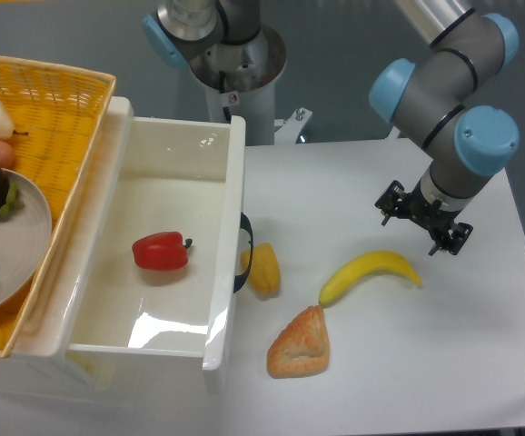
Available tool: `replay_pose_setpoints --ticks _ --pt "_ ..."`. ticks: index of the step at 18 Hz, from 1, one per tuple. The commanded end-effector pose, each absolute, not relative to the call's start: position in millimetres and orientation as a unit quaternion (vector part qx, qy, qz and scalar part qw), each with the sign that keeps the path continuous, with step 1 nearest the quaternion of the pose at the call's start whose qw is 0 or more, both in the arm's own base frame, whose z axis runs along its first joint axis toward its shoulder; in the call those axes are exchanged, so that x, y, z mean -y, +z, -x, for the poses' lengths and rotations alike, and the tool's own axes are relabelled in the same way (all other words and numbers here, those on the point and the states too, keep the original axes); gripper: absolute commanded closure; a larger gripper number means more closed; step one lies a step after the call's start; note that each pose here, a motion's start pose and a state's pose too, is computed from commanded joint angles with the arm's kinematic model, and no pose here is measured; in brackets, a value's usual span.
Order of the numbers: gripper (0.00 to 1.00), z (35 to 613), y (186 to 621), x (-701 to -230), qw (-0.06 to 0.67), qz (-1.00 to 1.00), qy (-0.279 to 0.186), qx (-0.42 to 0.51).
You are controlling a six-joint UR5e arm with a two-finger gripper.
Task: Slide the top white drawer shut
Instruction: 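Lower the open gripper toward the table beside the yellow banana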
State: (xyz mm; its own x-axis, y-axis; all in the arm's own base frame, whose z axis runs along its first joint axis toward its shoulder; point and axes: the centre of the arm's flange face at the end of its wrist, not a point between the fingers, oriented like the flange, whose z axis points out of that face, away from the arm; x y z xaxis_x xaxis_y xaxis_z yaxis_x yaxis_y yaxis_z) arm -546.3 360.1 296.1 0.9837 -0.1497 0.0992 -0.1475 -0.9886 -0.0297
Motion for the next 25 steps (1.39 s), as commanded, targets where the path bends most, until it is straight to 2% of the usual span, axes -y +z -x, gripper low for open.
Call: replay_pose_setpoints --ticks 6,9,12,15,19,22,24,25 --pt "0.00 543.7 298.9 -362.8 0.014 0.996 -0.050 -0.076" --pt "0.00 526.4 292.9 -388.3 0.012 0.995 -0.050 -0.082" --pt "0.00 527.2 285.7 -386.2 0.025 0.998 -0.020 -0.051" --pt "0.00 517.7 267.4 -379.0 0.022 0.998 -0.031 -0.049" --pt "0.00 525.7 275.9 -360.4 0.040 0.998 -0.035 -0.021" --pt "0.00 523.4 277.6 -368.4 0.088 0.992 -0.062 0.065" --pt "0.01 523.7 279.6 -371.9 0.107 0.988 -0.072 0.087" --pt "0.05 523.7 279.6 -372.1 0.107 0.987 -0.073 0.090"
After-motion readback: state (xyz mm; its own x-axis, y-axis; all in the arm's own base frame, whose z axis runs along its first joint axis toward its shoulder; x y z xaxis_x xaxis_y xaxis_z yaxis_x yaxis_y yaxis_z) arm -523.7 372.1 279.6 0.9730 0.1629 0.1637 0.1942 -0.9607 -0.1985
